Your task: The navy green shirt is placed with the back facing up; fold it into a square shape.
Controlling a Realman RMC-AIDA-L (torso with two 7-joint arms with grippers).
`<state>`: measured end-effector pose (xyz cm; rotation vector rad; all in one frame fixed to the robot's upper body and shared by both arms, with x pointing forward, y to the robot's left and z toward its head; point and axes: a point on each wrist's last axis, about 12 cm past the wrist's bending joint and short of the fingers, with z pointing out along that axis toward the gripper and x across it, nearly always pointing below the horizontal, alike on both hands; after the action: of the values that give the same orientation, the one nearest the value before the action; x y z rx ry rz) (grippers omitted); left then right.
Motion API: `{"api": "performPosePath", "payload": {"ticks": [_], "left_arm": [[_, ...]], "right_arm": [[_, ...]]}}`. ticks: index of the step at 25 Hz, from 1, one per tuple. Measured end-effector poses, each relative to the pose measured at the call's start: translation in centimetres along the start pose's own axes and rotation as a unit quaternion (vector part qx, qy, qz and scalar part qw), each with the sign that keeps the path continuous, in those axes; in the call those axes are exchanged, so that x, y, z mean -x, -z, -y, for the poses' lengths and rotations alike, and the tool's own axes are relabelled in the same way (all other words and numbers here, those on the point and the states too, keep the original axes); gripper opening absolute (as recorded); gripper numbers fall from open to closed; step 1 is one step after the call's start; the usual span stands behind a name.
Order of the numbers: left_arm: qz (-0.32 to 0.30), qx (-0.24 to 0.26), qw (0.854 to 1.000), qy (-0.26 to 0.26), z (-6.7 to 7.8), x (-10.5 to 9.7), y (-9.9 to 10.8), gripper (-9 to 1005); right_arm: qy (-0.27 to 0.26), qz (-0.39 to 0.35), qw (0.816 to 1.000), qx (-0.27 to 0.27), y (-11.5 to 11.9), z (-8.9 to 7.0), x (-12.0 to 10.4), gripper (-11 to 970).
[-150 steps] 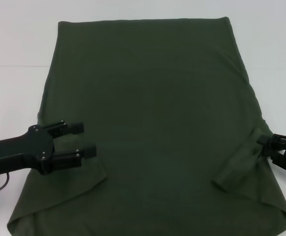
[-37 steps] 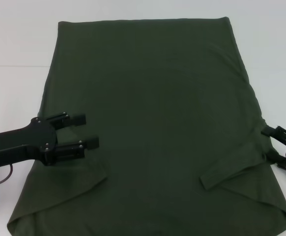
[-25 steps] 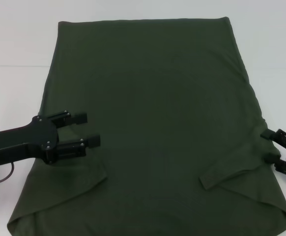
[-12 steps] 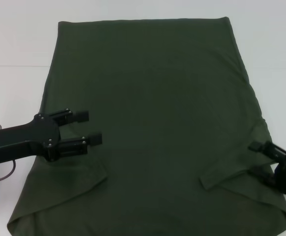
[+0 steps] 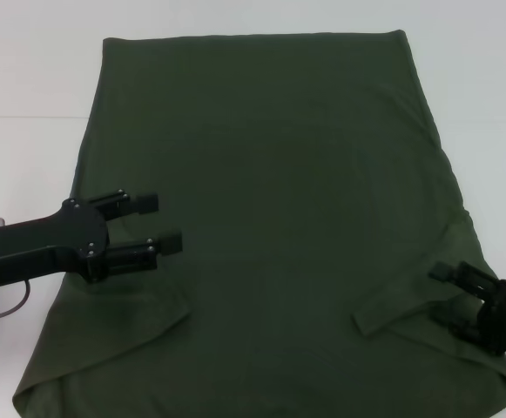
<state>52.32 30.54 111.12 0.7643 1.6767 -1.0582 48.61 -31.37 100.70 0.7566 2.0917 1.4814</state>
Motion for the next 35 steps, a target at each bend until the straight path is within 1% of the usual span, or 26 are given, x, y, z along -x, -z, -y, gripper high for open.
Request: {"api": "performPosePath", "payload": {"ticks": [11, 23, 30, 35], "left_arm": [[0.0, 0.001, 1.0, 0.0, 0.0, 0.0, 0.0, 842], [0.0, 0.001, 1.0, -0.002, 0.0, 0.0, 0.0, 842], [0.0, 0.001, 1.0, -0.002, -0.1, 0.1, 0.0, 842], [-0.001, 0.003, 1.0, -0.002, 0.0, 0.0, 0.1, 841]], "right_arm": [[0.011, -0.012, 1.0, -0.014, -1.2, -0.6, 0.5, 925], [0.016, -0.013, 1.0, -0.017, -1.9, -0.9, 0.6, 925], [0.026, -0.021, 0.999, -0.011, -2.8, -1.7, 0.9, 925], [0.015, -0.027, 0.999, -0.009, -1.9, -1.3, 0.7, 925]]}}
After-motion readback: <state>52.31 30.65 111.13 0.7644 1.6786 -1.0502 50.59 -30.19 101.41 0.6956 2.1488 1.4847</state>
